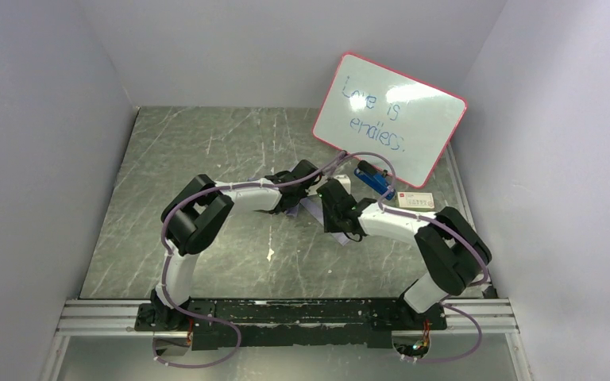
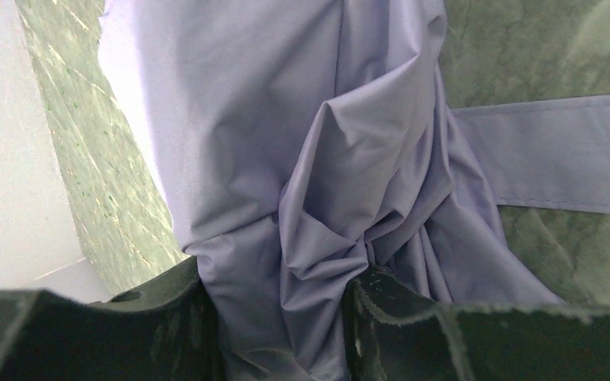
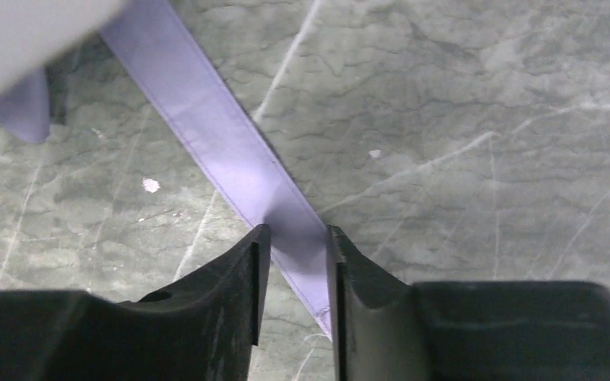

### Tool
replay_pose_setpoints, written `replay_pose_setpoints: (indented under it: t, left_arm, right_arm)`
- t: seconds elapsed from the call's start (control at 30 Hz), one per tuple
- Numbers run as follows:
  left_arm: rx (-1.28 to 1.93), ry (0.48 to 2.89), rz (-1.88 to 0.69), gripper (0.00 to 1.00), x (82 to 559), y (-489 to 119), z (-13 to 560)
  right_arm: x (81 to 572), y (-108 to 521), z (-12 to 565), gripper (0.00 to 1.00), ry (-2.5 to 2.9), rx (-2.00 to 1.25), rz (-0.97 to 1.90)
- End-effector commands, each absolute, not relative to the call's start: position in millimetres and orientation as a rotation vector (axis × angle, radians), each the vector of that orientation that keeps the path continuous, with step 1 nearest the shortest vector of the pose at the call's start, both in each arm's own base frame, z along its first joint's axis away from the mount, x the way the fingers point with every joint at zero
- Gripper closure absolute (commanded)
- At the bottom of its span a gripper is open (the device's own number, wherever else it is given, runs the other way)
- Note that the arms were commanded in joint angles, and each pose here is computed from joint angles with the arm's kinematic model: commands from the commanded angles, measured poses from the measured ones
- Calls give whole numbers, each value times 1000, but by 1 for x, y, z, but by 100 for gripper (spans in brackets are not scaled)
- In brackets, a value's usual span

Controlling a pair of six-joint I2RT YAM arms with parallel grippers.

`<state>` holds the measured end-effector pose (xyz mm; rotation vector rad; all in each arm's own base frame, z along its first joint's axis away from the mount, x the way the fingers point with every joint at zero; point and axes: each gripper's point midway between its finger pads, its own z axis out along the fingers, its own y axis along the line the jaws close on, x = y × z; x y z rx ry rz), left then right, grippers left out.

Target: Put away the umbrella

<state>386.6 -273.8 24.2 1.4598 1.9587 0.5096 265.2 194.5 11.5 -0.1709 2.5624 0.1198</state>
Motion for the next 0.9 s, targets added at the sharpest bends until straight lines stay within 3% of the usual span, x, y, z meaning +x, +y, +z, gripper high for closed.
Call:
replay_pose_setpoints:
  t: [0.0, 0.13, 0.43, 0.63, 0.87]
  left_arm:
    - [1860, 2110, 268, 95, 310, -267, -66]
    - [1859, 2109, 265, 95, 310, -268, -66]
    - [1859, 2116, 265, 95, 309, -266, -67]
    - [1860, 2118, 265, 95, 308, -265, -68]
    - [1860, 2117, 263, 95, 309, -267, -67]
  right_arm:
    - [219, 163, -25, 72, 2776, -180, 31]
    - [213, 160, -30, 90, 2794, -182, 26]
    - [217, 181, -16, 94, 2728, -259, 65]
    - [241, 210, 44, 83, 2491, -286, 304]
    - [250, 192, 47, 47, 2498, -286, 162]
